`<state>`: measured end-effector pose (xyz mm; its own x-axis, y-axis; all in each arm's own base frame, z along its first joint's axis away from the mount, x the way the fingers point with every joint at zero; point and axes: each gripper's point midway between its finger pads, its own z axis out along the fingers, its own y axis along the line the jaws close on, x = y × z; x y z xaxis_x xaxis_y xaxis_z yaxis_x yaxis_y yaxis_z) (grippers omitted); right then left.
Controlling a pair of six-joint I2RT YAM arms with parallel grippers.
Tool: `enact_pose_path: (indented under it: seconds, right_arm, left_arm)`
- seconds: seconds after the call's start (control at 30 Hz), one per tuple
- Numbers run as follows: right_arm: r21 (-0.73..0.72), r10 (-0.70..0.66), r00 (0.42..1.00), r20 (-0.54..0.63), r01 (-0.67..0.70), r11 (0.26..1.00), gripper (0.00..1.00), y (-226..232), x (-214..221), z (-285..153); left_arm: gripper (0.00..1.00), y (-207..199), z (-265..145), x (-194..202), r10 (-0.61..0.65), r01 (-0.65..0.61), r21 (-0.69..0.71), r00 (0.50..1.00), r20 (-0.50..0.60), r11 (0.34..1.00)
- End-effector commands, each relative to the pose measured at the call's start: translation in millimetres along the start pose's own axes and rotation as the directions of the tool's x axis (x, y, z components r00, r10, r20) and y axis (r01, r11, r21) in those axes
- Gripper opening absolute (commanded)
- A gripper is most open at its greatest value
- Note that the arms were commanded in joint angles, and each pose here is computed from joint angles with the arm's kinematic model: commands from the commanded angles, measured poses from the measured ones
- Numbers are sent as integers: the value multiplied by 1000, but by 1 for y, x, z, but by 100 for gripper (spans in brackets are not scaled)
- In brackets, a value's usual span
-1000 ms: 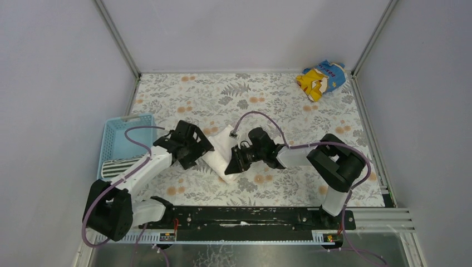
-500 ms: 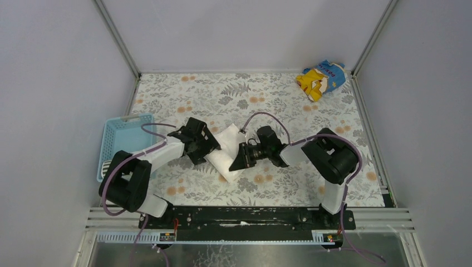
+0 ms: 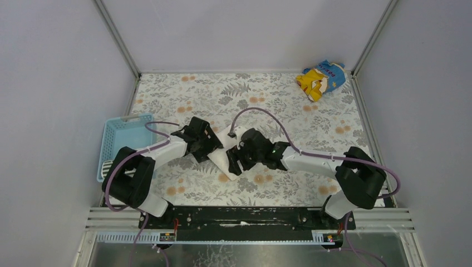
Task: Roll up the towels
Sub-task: Roll the towel at the center of the board.
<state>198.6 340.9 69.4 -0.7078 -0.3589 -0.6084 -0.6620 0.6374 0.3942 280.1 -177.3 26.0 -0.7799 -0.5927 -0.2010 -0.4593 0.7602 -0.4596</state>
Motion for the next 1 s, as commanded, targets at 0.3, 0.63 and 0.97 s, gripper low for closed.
enact_pose_path:
  seconds: [0.3, 0.63, 0.97]
  right_arm:
    - [478, -513, 858, 5, 449, 755, 85, 13, -42, -32]
    - [404, -564, 820, -95, 550, 731, 93, 30, -12, 17]
    - [490, -540, 791, -287, 606, 627, 87, -11, 33, 24]
  left_arm:
    - [76, 42, 15, 13, 47, -50, -167, 999, -19, 985]
    - [76, 42, 18, 15, 49, -53, -170, 998, -28, 984]
    - [76, 43, 18, 16, 48, -53, -178, 998, -31, 983]
